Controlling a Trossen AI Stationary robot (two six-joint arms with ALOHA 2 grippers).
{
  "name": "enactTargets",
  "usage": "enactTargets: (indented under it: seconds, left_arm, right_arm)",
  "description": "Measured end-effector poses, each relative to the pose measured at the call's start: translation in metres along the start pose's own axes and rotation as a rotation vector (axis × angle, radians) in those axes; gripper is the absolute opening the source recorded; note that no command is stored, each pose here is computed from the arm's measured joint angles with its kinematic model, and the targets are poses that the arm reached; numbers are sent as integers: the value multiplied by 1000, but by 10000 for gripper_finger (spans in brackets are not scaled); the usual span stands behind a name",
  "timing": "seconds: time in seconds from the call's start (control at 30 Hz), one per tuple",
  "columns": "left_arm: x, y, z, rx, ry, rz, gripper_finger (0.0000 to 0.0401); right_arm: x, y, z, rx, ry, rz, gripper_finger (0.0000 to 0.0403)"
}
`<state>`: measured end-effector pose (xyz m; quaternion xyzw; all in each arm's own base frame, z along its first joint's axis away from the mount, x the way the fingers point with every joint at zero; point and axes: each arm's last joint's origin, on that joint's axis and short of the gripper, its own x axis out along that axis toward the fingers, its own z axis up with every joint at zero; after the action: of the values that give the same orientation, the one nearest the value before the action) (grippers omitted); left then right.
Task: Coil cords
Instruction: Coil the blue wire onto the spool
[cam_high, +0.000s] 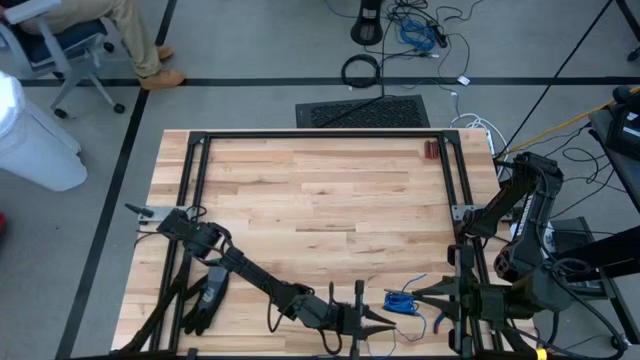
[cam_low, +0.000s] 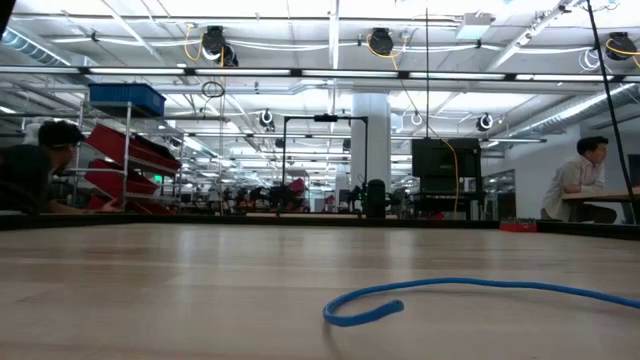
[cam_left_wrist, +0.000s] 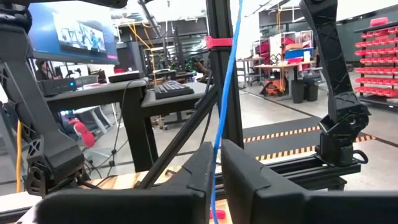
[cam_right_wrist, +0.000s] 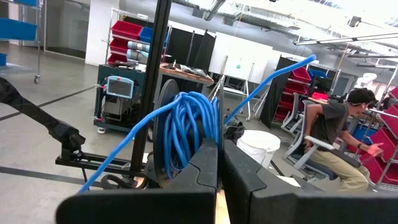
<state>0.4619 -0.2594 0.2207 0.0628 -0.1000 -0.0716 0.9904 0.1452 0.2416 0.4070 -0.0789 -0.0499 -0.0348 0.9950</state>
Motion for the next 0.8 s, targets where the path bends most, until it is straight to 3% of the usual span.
enactTargets:
  seconds: [0.13,0.27,0.8]
  left_arm:
    - [0,1,0,0,0,1,9]
    - [0,1,0,0,1,4,5]
    - [-1,11,-15,60,215,215,1]
  right_arm:
    - [0,0,0,0,0,0,0]
    - [0,0,0,-1,0,0,0]
    - [0,0,0,3,3,-1,0]
